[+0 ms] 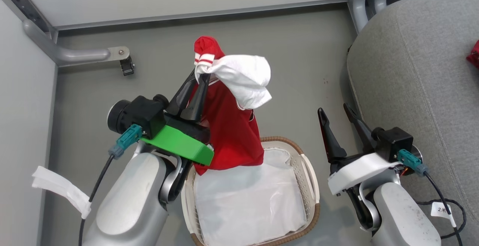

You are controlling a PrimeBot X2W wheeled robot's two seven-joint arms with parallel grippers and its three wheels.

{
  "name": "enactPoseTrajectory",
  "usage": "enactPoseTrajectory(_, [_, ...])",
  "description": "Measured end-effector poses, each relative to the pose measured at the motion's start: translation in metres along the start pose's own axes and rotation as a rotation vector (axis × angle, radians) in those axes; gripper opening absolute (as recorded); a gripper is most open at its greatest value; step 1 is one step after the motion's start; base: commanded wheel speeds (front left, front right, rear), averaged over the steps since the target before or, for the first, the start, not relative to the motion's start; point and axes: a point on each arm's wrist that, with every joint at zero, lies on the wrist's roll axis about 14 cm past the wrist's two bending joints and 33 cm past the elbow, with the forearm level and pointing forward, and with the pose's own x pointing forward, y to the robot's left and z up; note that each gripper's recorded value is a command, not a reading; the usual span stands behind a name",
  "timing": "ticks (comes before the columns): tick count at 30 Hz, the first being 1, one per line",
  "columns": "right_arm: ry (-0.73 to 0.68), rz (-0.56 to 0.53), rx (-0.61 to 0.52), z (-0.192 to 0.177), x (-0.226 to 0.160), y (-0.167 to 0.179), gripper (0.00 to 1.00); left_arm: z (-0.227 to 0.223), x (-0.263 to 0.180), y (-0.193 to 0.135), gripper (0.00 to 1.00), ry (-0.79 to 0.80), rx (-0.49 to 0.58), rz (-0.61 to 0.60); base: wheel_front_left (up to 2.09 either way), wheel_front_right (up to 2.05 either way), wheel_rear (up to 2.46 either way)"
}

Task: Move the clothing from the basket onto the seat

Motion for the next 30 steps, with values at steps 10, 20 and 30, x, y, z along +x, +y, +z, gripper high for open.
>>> enactPoseTrajectory(10, [-0.008,0.030,0.004,0.005,-0.008,0.014,1.00,0.101,0.012,-0.023,0.00,-0.263,0.098,-0.074,0.00,0.00,0.00])
enactPoseTrajectory(20, [-0.021,0.134,0.024,0.009,-0.005,0.049,1.00,0.115,0.016,-0.029,0.00,-0.300,0.112,-0.096,0.00,0.00,0.00])
enactPoseTrajectory(30, [-0.116,0.423,-0.046,0.043,0.023,0.136,1.00,0.111,0.012,-0.031,0.00,-0.292,0.101,-0.098,0.00,0.00,0.00])
